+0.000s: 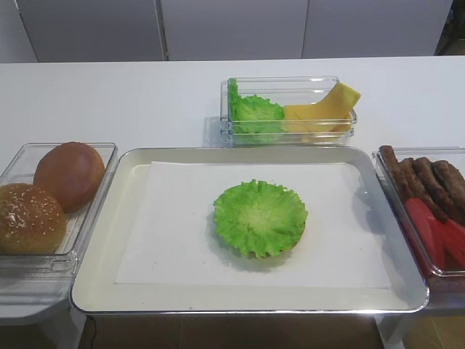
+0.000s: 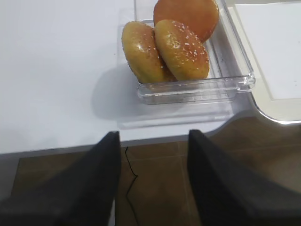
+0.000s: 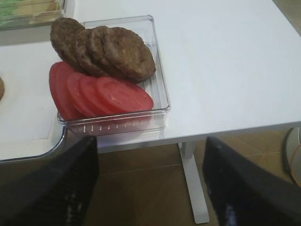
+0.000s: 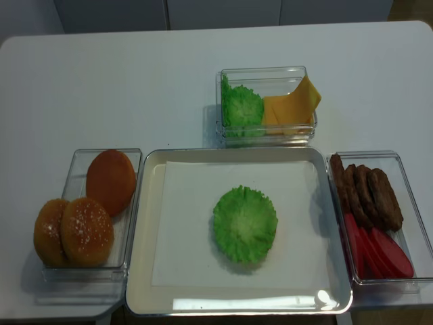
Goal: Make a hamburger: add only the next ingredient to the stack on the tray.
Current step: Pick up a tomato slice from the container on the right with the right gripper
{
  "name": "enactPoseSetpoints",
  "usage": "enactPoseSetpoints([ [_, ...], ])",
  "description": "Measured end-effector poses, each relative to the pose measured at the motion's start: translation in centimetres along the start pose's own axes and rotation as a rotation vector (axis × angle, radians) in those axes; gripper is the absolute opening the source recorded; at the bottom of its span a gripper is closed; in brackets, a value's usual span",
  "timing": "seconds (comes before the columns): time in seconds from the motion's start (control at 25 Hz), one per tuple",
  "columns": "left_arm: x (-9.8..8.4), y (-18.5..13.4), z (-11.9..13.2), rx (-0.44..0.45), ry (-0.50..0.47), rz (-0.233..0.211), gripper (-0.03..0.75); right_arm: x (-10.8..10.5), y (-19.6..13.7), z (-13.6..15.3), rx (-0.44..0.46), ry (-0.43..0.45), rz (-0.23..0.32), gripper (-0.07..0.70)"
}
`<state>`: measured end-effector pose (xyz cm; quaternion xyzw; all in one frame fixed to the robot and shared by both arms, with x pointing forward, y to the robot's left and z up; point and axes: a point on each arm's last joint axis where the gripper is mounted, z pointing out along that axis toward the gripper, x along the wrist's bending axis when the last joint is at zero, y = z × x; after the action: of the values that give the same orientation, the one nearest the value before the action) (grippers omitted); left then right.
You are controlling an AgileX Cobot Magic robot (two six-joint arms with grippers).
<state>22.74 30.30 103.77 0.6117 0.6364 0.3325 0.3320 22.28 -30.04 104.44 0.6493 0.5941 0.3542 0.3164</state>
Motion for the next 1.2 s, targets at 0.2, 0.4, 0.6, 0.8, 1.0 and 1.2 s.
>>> enactPoseSetpoints([
  [0.2, 0.0, 0.0, 0.0, 0.0, 0.0, 0.0, 0.341, 0.0, 0.0, 0.0, 0.0, 0.0, 0.0, 0.524],
  [0.4, 0.0, 0.0, 0.0, 0.0, 0.0, 0.0, 0.341, 0.0, 0.0, 0.0, 0.0, 0.0, 0.0, 0.524],
  [0.6, 0.0, 0.0, 0.0, 0.0, 0.0, 0.0, 0.341, 0.0, 0.0, 0.0, 0.0, 0.0, 0.0, 0.524],
  [0.8, 0.0, 0.0, 0.0, 0.0, 0.0, 0.0, 0.341, 0.0, 0.0, 0.0, 0.0, 0.0, 0.0, 0.524],
  [1.0, 0.0, 0.0, 0.0, 0.0, 0.0, 0.0, 0.341, -0.07, 0.12, 0.01, -0.014, -0.007, -0.008, 0.524],
  [1.2, 0.0, 0.0, 0.0, 0.0, 0.0, 0.0, 0.341, -0.23, 0.01, 0.53, -0.019, -0.024, -0.019, 0.524],
])
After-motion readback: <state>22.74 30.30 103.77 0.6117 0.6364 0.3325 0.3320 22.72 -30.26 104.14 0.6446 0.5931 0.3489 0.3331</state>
